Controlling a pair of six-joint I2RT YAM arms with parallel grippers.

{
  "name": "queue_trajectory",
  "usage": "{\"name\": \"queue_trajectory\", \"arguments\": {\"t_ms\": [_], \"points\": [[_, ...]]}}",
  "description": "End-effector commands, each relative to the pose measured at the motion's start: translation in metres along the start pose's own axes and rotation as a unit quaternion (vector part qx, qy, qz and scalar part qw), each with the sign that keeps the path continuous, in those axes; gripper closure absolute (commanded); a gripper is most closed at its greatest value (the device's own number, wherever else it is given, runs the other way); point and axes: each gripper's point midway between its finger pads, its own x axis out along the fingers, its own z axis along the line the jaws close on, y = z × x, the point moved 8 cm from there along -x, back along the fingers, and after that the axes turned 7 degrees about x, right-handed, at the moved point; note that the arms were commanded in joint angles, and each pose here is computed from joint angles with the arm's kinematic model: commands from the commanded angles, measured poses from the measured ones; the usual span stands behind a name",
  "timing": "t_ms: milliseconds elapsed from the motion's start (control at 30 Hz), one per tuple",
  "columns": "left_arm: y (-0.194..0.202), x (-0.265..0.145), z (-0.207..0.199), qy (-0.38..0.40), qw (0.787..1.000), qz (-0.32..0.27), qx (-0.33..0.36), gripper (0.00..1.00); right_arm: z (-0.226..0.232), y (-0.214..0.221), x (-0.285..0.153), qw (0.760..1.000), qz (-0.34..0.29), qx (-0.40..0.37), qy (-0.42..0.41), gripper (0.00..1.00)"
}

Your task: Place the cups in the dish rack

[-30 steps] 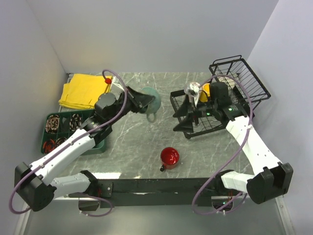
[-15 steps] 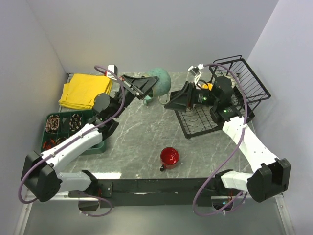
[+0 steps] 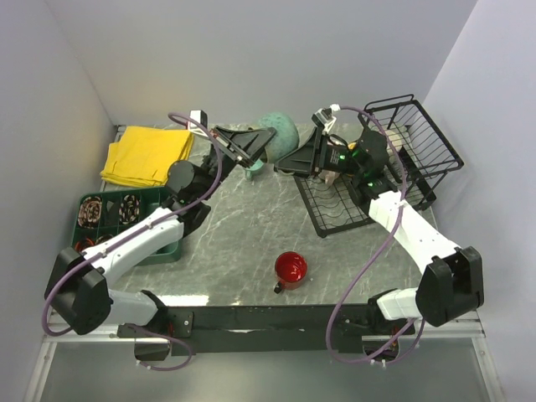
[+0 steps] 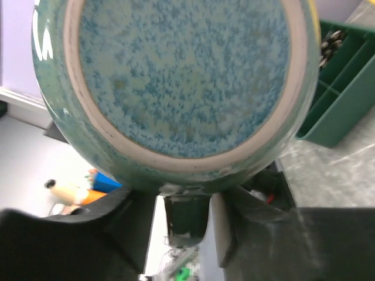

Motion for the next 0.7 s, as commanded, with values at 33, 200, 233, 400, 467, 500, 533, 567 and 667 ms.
{"name": "queue_trajectory", "arguments": {"t_ms": [33, 200, 233, 400, 467, 500, 533, 567, 667], "points": [[-0.013, 0.006, -0.071, 0.154, 0.988, -0.028, 0.003, 0.99, 0.014, 0.003, 0.000, 0.999, -0.005, -0.003, -0.036, 0.64], [-0.006, 0.006, -0.065, 0.149, 0.989, -0.018, -0.004, 0.99, 0.018, 0.005, -0.001, 0.999, 0.003, -0.014, -0.049, 1.00], [-0.004, 0.006, -0.063, 0.148, 0.989, -0.013, -0.005, 0.99, 0.021, 0.005, -0.003, 0.998, 0.002, -0.024, -0.056, 1.00], [0.001, -0.001, -0.055, 0.122, 0.993, 0.002, -0.007, 0.64, 0.015, 0.007, -0.013, 0.998, -0.013, -0.050, -0.044, 1.00], [0.001, -0.006, -0.055, 0.107, 0.994, 0.006, -0.001, 0.49, 0.014, 0.007, -0.020, 0.997, -0.024, -0.067, -0.037, 1.00], [0.002, -0.007, -0.052, 0.090, 0.996, 0.010, 0.006, 0.38, 0.012, 0.006, -0.026, 0.996, -0.031, -0.073, -0.032, 1.00], [0.003, -0.009, -0.050, 0.081, 0.997, 0.012, 0.010, 0.33, 0.009, 0.005, -0.029, 0.996, -0.036, -0.078, -0.026, 1.00], [0.002, -0.014, -0.053, 0.076, 0.997, 0.011, 0.013, 0.28, 0.008, 0.005, -0.031, 0.996, -0.039, -0.082, -0.023, 1.00], [0.003, -0.024, -0.050, 0.046, 0.998, 0.016, 0.034, 0.16, 0.005, 0.001, -0.042, 0.993, -0.054, -0.100, -0.008, 1.00]]}}
